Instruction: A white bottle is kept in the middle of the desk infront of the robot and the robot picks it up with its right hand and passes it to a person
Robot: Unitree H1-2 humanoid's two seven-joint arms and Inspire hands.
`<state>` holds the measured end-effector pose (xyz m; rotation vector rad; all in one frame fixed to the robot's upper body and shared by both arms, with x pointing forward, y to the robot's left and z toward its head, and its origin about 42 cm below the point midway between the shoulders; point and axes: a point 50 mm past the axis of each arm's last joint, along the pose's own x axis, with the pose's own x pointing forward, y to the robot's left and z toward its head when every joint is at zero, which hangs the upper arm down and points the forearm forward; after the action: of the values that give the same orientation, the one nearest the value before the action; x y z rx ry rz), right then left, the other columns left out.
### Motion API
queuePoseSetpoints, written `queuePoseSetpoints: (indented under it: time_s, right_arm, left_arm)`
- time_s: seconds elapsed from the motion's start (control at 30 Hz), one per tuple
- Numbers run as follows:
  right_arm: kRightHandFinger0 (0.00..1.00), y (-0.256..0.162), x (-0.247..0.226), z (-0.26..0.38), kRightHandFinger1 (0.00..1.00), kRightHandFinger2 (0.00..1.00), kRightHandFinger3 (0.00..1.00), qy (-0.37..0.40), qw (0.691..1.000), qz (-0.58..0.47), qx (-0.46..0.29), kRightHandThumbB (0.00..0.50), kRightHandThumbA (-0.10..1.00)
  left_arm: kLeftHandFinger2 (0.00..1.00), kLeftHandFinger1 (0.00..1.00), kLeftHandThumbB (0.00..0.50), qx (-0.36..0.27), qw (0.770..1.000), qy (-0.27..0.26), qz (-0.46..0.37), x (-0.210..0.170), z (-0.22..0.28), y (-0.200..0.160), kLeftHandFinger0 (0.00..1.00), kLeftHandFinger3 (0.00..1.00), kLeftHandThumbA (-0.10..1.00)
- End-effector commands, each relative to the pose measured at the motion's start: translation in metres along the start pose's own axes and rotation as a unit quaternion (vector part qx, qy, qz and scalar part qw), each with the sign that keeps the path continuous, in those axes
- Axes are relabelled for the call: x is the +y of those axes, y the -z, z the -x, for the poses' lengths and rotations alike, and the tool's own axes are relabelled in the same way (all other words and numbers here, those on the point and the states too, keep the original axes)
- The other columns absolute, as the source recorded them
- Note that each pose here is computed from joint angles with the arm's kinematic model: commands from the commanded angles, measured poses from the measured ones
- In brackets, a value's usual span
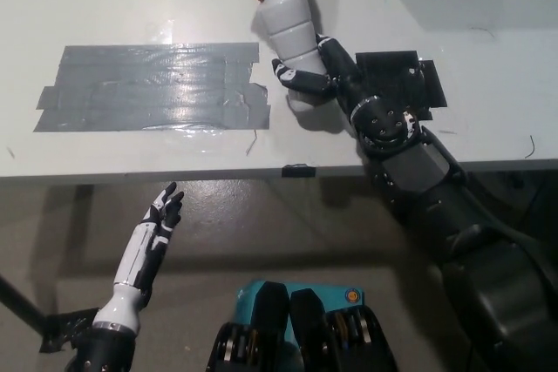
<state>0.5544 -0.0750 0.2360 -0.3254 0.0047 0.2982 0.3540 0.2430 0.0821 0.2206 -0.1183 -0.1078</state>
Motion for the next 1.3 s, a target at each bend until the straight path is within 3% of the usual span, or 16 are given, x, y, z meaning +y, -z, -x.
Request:
queuePoseSetpoints:
  time_s: [0.0,0.17,0.27,0.37,0.4,0.43,0.47,0.5,0.53,0.6,0.73,0.93,1.03,1.1,1.17,1.27]
  right_arm:
    - [0.16,-0.046,-0.003,-0.011,0.6,0.9,0.8,-0.005,0.998,0.015,-0.062,0.181,-0.1]
    - [0.19,-0.047,-0.004,-0.01,0.63,0.93,0.83,0.004,0.998,0.009,-0.065,0.171,-0.1]
    - [0.14,-0.047,-0.004,-0.01,0.62,0.93,0.85,0.01,0.997,0.005,-0.07,0.154,-0.1]
    - [0.22,-0.046,-0.004,-0.009,0.64,0.92,0.85,0.015,0.997,-0.005,-0.079,0.17,-0.1]
    - [0.32,-0.046,-0.005,-0.009,0.66,0.87,0.93,0.015,0.996,-0.013,-0.086,0.203,0.13]
    - [0.42,-0.046,-0.005,-0.008,0.73,0.95,1.0,0.016,0.995,-0.027,-0.092,0.269,0.32]
    - [0.69,-0.045,-0.006,-0.007,1.0,1.0,1.0,0.007,0.994,-0.047,-0.1,0.395,0.52]
    - [0.8,-0.045,-0.006,-0.007,1.0,1.0,1.0,0.003,0.993,-0.051,-0.102,0.394,0.56]
    - [1.0,-0.044,-0.006,-0.006,1.0,1.0,1.0,-0.011,0.992,-0.063,-0.11,0.472,0.66]
    - [1.0,-0.043,-0.006,-0.005,1.0,1.0,1.0,-0.031,0.988,-0.09,-0.118,0.499,0.67]
    - [1.0,-0.037,-0.01,-0.003,1.0,1.0,1.0,-0.022,0.988,-0.072,-0.132,0.5,0.86]
    - [1.0,-0.031,-0.019,0.003,1.0,1.0,1.0,0.004,0.987,-0.052,-0.154,0.492,0.98]
    - [1.0,-0.032,-0.027,0.01,1.0,1.0,1.0,0.019,0.982,-0.047,-0.181,0.484,1.0]
    - [1.0,-0.037,-0.032,0.018,1.0,1.0,1.0,0.028,0.977,-0.047,-0.204,0.478,1.0]
    - [1.0,-0.048,-0.038,0.04,1.0,1.0,1.0,0.042,0.966,-0.052,-0.251,0.494,1.0]
    - [1.0,-0.058,-0.043,0.073,1.0,1.0,1.0,0.05,0.949,-0.062,-0.305,0.451,1.0]
  left_arm:
    - [1.0,1.0,0.095,-0.027,1.0,0.008,-0.012,0.006,-0.008,-0.014,1.0,1.0,0.93]
    - [1.0,1.0,0.092,-0.024,1.0,0.007,-0.012,0.006,-0.008,-0.013,1.0,1.0,0.92]
    - [1.0,1.0,0.085,-0.023,1.0,0.008,-0.016,0.006,-0.007,-0.012,1.0,1.0,0.93]
    - [1.0,1.0,0.073,-0.024,0.999,0.009,-0.019,0.006,-0.008,-0.013,1.0,1.0,0.93]
    - [1.0,1.0,0.073,-0.024,0.999,0.01,-0.021,0.006,-0.008,-0.013,1.0,1.0,0.93]
    - [1.0,1.0,0.066,-0.024,0.999,0.011,-0.023,0.007,-0.008,-0.013,1.0,1.0,0.94]
    - [1.0,1.0,0.046,-0.024,0.999,0.012,-0.025,0.007,-0.009,-0.012,1.0,1.0,0.94]
    - [1.0,1.0,0.041,-0.024,0.999,0.012,-0.025,0.007,-0.009,-0.012,1.0,1.0,0.94]
    - [1.0,1.0,0.036,-0.023,0.999,0.011,-0.022,0.007,-0.009,-0.012,1.0,1.0,0.91]
    - [1.0,1.0,0.043,-0.022,1.0,0.009,-0.019,0.006,-0.009,-0.013,1.0,1.0,0.9]
    - [1.0,1.0,0.041,-0.02,0.999,0.011,-0.022,0.006,-0.009,-0.013,1.0,1.0,0.91]
    - [1.0,1.0,0.019,-0.019,0.999,0.014,-0.025,0.007,-0.008,-0.012,1.0,1.0,0.89]
    - [1.0,1.0,0.022,-0.023,0.999,0.012,-0.025,0.008,-0.009,-0.014,1.0,1.0,0.9]
    - [1.0,1.0,0.061,-0.019,1.0,0.011,-0.016,0.008,-0.01,-0.014,1.0,1.0,0.89]
    - [1.0,1.0,0.037,-0.021,1.0,0.013,-0.016,0.008,-0.01,-0.014,1.0,1.0,0.87]
    - [1.0,1.0,0.028,-0.024,0.999,0.012,-0.021,0.007,-0.01,-0.014,1.0,1.0,0.88]
